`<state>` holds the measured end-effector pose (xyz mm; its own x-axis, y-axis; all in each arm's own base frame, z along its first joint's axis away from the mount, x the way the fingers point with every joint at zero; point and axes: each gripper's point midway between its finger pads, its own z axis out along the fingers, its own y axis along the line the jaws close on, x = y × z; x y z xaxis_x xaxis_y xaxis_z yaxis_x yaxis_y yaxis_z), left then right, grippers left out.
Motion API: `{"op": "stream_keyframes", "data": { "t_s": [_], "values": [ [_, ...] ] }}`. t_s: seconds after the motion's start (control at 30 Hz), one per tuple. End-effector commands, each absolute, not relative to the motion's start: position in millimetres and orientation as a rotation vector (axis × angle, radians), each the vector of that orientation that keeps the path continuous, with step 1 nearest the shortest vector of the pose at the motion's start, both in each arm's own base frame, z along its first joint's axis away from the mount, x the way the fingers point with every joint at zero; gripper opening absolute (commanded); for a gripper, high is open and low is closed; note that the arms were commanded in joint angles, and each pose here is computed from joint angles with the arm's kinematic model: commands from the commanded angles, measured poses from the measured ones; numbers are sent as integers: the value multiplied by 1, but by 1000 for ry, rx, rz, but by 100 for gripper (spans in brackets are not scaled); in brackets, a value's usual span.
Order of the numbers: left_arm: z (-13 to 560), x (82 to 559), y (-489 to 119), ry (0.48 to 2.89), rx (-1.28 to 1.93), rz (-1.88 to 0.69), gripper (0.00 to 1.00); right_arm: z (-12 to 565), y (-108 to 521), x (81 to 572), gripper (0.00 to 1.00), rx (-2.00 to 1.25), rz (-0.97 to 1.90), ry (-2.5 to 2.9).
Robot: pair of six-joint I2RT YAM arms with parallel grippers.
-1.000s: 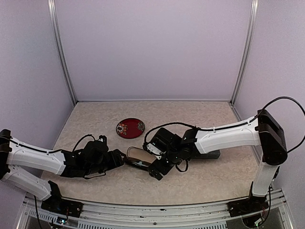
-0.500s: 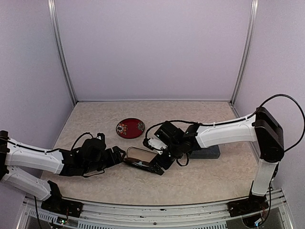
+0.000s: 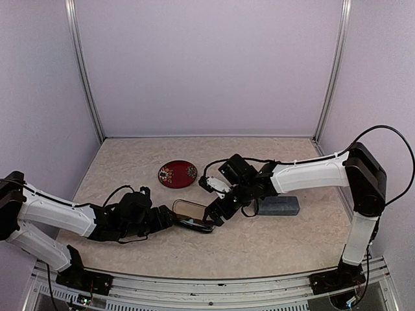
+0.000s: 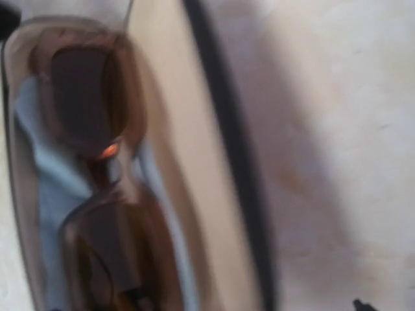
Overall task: Organize the sunglasses
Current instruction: Close the case with sunglasses at the center of the board.
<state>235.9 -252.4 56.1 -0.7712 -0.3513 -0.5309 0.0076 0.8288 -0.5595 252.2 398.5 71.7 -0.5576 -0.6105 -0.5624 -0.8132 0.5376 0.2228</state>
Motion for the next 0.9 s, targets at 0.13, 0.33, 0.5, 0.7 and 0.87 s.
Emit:
{"op": "stream_keyframes", "data": {
  "t_s": [0.13,0.33,0.5,0.7,0.87],
  "values": [
    [61,230,-270,2366,-262,-787,71,98,400,282,81,-1047,887,2315],
    [55,225,-281,2404,-237,-846,63,94,409,284,67,-1057,1013,2311],
    [48,221,-290,2434,-217,-883,58,93,414,284,61,-1046,1124,2300],
    [47,221,-297,2435,-189,-913,55,85,415,284,55,-1031,1176,2310],
    [50,223,-302,2419,-178,-933,52,84,416,282,46,-1029,1205,2307]
  ]
}}
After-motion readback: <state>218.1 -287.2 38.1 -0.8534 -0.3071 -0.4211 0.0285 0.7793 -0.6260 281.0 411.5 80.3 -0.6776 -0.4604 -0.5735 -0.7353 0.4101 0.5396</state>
